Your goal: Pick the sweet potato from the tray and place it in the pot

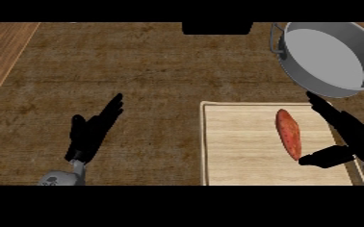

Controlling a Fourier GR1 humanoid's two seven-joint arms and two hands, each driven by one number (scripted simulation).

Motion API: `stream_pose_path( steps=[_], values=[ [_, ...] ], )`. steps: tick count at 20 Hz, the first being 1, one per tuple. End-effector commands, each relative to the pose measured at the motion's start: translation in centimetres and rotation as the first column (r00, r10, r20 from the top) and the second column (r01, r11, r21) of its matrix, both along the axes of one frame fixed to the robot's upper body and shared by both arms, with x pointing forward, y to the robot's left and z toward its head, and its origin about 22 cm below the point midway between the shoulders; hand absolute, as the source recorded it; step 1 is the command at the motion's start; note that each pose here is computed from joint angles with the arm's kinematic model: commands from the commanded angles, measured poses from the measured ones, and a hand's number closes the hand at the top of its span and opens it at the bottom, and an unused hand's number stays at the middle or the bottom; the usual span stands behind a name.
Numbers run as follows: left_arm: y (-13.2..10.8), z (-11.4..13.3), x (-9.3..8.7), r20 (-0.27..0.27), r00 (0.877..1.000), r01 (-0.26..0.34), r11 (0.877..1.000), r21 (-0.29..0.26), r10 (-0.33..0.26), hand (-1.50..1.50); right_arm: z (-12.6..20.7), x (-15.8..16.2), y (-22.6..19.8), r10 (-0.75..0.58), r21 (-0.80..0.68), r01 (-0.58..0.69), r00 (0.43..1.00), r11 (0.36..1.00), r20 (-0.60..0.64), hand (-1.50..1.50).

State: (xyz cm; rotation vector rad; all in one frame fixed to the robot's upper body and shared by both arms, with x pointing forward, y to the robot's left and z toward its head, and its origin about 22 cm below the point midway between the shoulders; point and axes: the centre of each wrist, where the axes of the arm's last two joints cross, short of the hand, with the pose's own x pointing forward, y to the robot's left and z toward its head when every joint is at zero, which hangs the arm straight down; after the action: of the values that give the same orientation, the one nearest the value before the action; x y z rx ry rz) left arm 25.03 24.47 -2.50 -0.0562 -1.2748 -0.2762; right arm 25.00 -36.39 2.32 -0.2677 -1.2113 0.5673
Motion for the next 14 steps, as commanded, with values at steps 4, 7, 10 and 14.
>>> stream_pose_path(
  steps=[4,7,10,14],
  values=[
    [0.9,0.3,0.7,0.006,1.0,-0.01,1.0,0.001,0.01,0.0,-1.2,-0.6,-0.3,0.028,0.156,-0.031,0.999,0.987,0.023,-1.5],
    [0.2,-0.5,0.5,-0.003,1.0,-0.002,1.0,0.01,0.002,0.0,-3.1,-1.6,-1.9,0.022,0.251,-0.033,0.999,0.967,0.044,-1.5],
    [0.2,0.2,-0.4,-0.002,1.0,0.0,1.0,0.012,0.0,0.0,-3.0,-0.4,-2.5,0.015,0.333,-0.035,0.998,0.942,0.063,-1.5],
    [-1.0,-0.3,-0.1,0.011,1.0,0.006,1.0,-0.013,-0.006,0.0,-5.1,-0.2,-0.4,0.0,0.385,0.003,1.0,0.923,-0.008,-1.5]
  ],
)
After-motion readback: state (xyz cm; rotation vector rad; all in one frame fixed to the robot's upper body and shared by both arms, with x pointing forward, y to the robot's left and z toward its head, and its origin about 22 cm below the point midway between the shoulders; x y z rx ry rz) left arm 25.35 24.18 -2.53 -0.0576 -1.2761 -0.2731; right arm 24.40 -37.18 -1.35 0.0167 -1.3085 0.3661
